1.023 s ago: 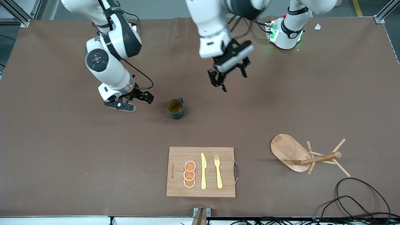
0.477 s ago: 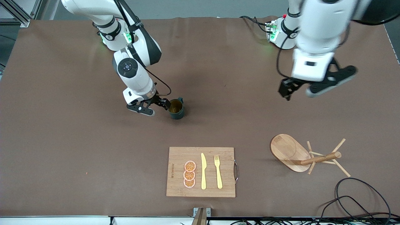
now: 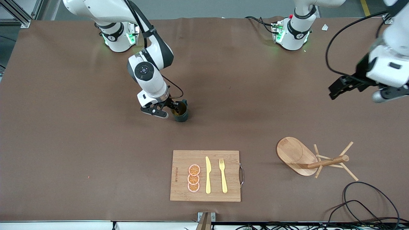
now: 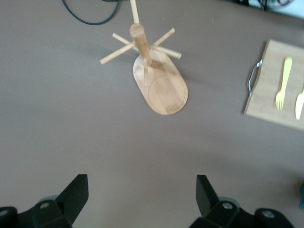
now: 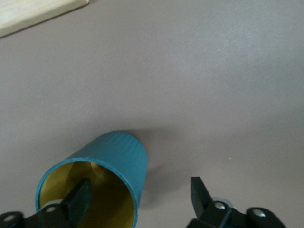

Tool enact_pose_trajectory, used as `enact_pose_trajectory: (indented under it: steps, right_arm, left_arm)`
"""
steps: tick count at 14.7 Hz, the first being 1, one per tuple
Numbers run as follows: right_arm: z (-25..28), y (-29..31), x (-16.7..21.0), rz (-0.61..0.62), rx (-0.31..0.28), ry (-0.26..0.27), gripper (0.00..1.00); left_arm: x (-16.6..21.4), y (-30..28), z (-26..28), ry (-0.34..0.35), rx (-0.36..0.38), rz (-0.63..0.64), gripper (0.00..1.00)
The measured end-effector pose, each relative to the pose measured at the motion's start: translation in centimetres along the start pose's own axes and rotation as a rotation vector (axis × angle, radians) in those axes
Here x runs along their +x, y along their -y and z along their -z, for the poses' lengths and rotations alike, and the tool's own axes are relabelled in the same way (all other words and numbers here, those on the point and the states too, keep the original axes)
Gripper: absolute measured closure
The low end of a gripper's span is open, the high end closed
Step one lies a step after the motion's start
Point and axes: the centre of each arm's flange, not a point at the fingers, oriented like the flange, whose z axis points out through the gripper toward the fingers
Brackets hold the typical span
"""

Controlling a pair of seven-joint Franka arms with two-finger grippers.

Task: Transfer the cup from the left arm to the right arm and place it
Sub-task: 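Grasp the mug with the right gripper while the left gripper withdraws, then carry the teal mug with the right gripper away from the stand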

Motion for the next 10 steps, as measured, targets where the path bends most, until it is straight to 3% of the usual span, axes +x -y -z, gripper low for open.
enact_pose_trajectory:
  steps: [2, 5, 7, 10]
  right_arm:
    - [-0.1, 0.4, -0.6, 0.012, -0.001, 0.002, 0.17]
    - [-0.5, 0.9, -1.4, 0.028, -0.007, 0.007, 0.45]
    - [-1.1, 1.0, -1.7, 0.032, -0.014, 0.012, 0.50]
    - [-1.2, 0.9, -1.6, 0.035, -0.016, 0.012, 0.81]
  left_arm:
    - [-0.4, 1.9, 0.4, 0.041, 0.002, -0.053, 0.00]
    - [-0.8, 4.1, -0.2, 0.069, 0.001, -0.147, 0.00]
    - [-1.3, 5.1, -1.3, 0.072, -0.020, -0.159, 0.00]
    - [-2.9, 4.5, -2.0, 0.067, -0.024, -0.171, 0.00]
